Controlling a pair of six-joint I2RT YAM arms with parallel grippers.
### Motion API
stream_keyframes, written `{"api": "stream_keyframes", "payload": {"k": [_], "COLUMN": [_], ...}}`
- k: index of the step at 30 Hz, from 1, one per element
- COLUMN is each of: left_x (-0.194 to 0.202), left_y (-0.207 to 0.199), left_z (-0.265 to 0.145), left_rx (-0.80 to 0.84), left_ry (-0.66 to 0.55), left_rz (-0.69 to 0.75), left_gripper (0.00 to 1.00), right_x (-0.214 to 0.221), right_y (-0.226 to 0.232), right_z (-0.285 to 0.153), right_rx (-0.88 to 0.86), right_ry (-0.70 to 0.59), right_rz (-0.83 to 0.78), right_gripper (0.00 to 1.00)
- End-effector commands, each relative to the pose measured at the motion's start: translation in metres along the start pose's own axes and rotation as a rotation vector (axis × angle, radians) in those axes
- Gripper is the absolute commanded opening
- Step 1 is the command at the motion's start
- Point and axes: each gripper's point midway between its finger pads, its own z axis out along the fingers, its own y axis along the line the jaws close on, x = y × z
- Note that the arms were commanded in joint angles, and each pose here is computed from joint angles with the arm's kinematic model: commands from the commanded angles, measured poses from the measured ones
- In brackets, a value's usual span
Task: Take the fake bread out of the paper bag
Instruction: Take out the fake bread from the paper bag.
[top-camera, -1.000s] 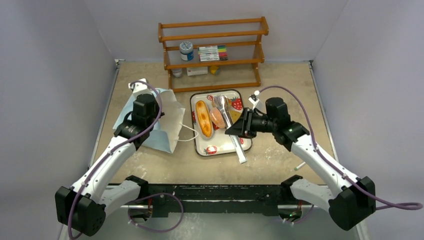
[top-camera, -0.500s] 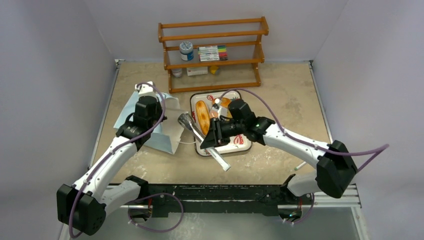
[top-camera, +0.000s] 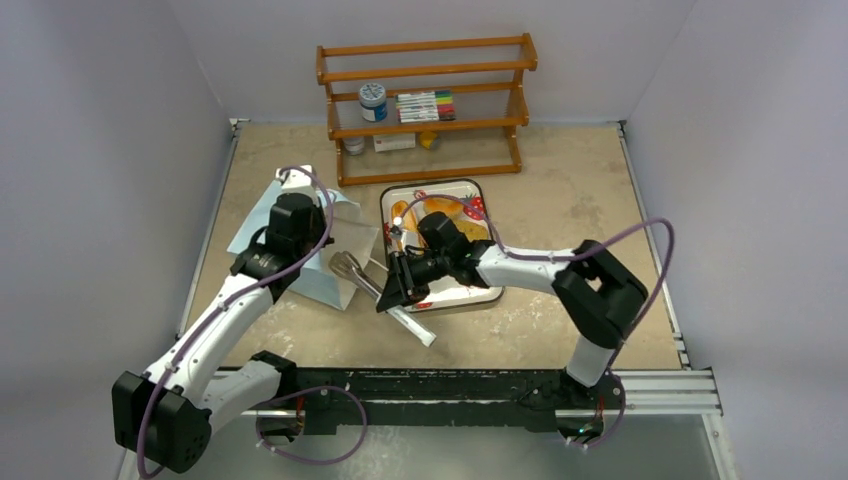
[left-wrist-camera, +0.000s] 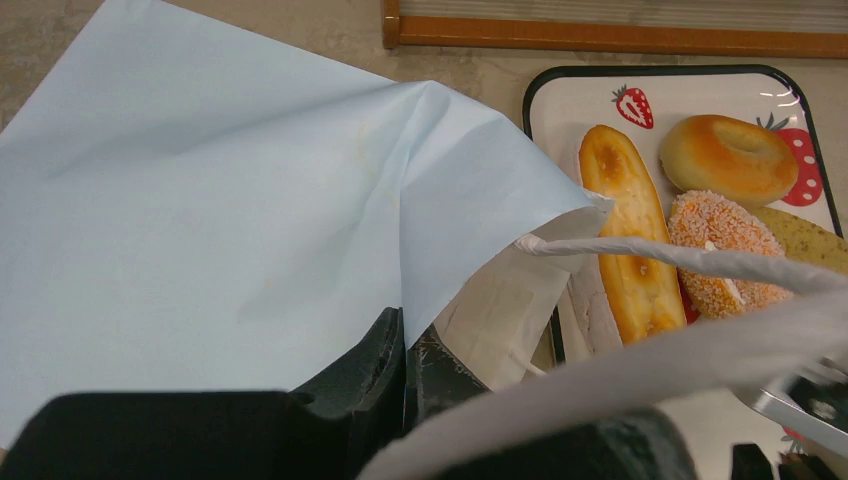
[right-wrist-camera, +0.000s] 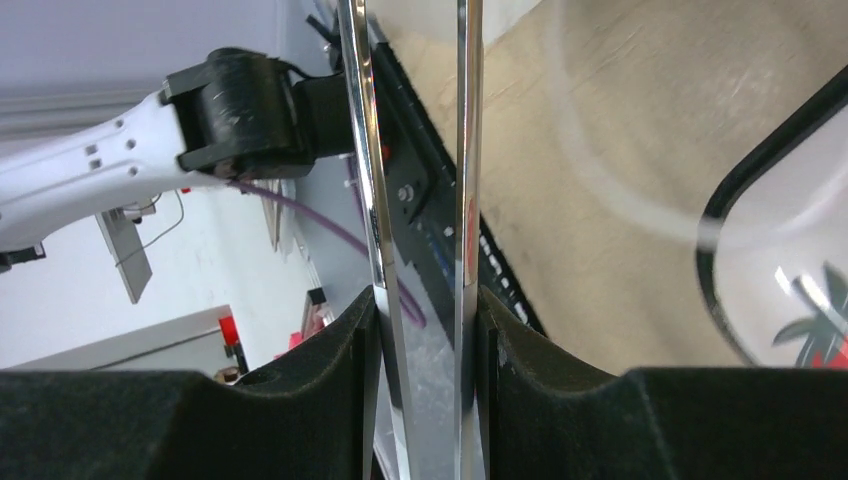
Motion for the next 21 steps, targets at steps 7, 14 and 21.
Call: {"api": "stream_keyframes", "payload": {"k": [7, 14, 21], "left_x": [-0.026, -0.018, -0.020], "left_y": [-0.006, -0.008, -0.016], "left_z": [-0.026, -0.023, -0.017], "left_rx": [0.058, 0.064, 0.090], "left_ry": [-0.049, -0.014, -0.018], "left_rz": [0.022, 0.017, -0.013], "left_gripper": [0.00, 0.00, 0.00], "right_x": [-0.052, -0.064, -0.064], "right_y": [0.025, 0.020, 0.006], "right_z": [0.045, 0.061, 0.072], "right_rx": [-0.146, -0.143, -0.106], "right_ry": [-0.007, 0.011, 0.056], "right_rz": [-0.096, -0.074, -0.034], "right_gripper": [0.37, 0.38, 0.40]}}
